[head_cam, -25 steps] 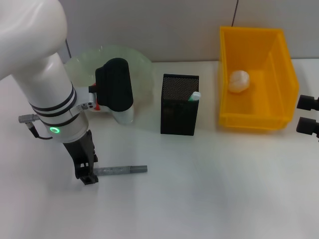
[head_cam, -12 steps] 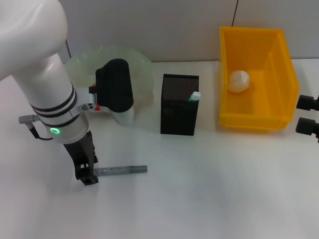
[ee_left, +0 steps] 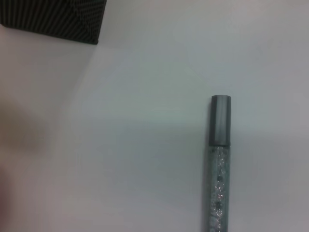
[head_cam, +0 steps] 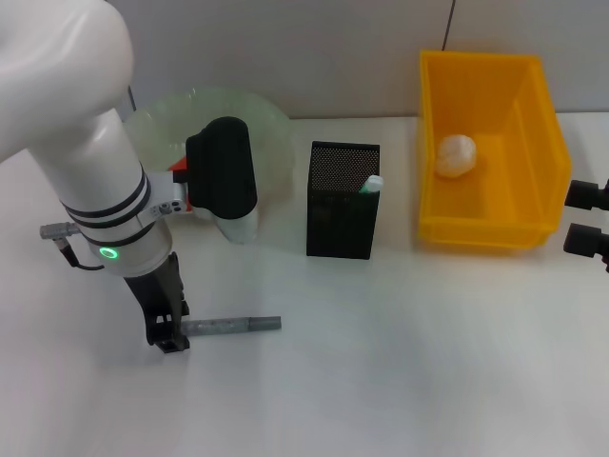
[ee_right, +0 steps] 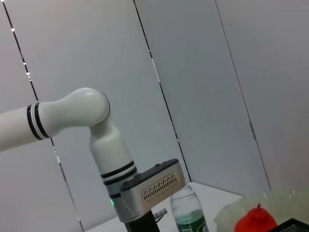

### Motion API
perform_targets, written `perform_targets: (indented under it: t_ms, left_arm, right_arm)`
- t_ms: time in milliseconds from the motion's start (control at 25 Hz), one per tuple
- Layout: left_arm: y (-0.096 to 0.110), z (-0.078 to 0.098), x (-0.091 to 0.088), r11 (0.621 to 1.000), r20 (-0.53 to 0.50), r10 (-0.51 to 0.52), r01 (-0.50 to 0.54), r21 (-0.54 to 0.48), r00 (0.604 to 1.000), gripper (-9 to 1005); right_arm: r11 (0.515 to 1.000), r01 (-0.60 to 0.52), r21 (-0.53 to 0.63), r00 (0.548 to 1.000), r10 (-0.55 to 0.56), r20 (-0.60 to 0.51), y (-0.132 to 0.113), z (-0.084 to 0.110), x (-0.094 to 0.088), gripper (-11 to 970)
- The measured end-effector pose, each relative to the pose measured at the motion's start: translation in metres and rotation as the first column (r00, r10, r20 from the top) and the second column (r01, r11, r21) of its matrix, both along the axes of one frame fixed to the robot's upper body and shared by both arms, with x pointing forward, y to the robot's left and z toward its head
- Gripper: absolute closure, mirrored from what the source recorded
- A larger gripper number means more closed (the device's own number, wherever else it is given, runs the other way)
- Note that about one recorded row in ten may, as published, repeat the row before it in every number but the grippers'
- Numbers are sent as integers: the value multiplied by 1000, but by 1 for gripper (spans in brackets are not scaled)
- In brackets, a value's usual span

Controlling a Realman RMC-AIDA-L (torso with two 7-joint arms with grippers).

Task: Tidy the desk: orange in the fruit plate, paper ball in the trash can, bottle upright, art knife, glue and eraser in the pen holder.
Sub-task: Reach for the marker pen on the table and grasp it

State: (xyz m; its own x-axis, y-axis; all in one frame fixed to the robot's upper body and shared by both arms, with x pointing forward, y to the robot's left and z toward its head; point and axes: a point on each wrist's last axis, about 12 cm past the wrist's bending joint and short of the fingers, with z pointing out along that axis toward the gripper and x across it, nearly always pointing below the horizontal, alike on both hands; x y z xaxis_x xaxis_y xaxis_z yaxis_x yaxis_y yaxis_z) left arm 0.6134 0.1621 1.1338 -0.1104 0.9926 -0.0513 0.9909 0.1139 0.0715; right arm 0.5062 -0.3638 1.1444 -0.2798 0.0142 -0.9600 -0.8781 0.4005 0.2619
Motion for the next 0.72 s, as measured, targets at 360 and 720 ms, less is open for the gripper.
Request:
perform_targets:
  t_ms: [360, 720]
  left_arm:
    - [-1, -2, 2, 1000, -2, -4, 4, 14, 1000, 597]
    - [-2, -2, 2, 1000, -2, -15, 15, 21, 1000, 617]
  right_arm:
    - [1000, 0, 2, 1000, 0, -1, 1, 0, 0, 214]
    - [1000, -1, 3, 1000, 1, 0, 1, -1, 0, 213]
